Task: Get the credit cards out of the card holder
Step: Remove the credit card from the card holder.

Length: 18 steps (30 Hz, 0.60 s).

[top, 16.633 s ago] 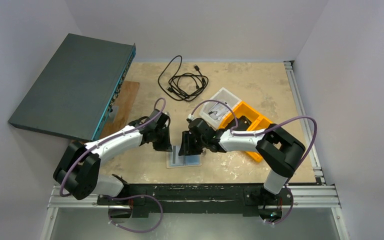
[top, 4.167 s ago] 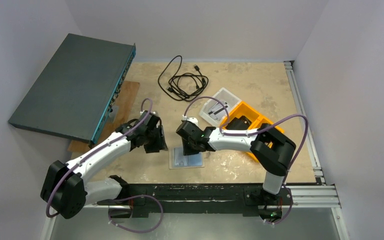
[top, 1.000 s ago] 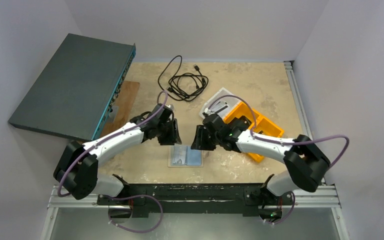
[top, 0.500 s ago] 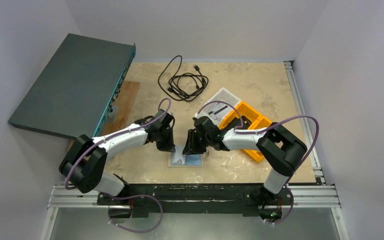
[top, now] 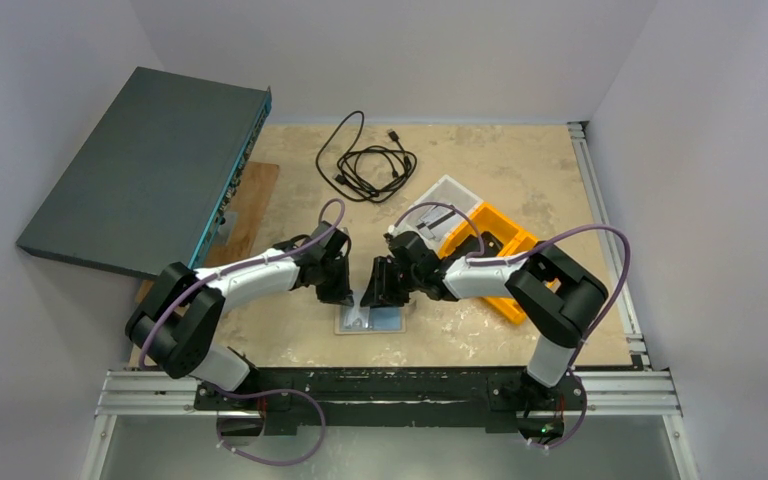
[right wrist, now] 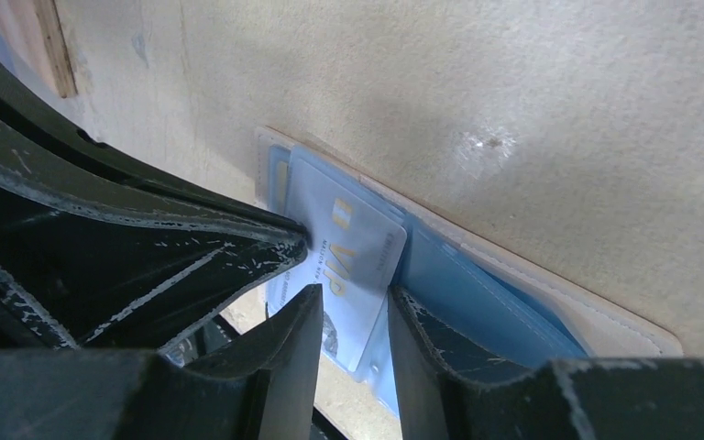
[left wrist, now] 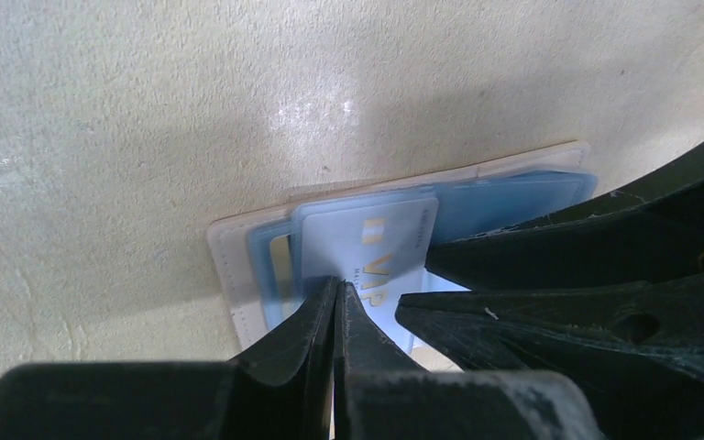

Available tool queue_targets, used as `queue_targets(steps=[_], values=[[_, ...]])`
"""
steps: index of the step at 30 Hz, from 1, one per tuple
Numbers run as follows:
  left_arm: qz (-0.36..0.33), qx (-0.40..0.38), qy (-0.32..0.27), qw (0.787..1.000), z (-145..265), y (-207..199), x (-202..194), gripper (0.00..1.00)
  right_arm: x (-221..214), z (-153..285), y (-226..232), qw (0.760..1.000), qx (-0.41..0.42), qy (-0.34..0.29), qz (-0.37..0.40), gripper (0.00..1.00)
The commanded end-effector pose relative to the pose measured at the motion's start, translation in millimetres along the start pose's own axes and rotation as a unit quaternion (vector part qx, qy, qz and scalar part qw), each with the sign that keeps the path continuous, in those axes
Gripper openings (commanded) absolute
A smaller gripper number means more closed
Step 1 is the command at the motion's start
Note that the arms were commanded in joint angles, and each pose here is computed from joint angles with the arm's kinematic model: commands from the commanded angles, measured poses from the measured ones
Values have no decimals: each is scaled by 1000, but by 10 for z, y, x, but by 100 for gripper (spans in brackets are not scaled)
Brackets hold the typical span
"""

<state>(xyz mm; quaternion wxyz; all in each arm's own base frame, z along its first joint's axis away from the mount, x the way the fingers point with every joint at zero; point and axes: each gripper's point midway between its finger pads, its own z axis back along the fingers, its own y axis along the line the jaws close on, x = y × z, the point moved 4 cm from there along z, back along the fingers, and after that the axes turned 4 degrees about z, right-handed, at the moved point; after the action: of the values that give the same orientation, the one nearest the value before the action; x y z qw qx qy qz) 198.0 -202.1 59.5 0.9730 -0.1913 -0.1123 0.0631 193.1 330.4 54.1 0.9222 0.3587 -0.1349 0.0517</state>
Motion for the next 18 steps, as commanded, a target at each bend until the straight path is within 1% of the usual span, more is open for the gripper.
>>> queue_targets(steps=[1,7,13,18], values=[[13,19,5,1000,-54,90,-65,0,-62,-110,-124,1000,-10,8,-3,34],[25,59,-21,998,42,230,-58,0,-46,7,-187,1000,-27,-5,-5,35],[28,56,-33,997,99,230,-47,0,-37,77,-164,1000,-25,-12,-3,35],[21,53,-31,998,88,211,-36,0,-64,15,-177,1000,-17,-2,-5,35]])
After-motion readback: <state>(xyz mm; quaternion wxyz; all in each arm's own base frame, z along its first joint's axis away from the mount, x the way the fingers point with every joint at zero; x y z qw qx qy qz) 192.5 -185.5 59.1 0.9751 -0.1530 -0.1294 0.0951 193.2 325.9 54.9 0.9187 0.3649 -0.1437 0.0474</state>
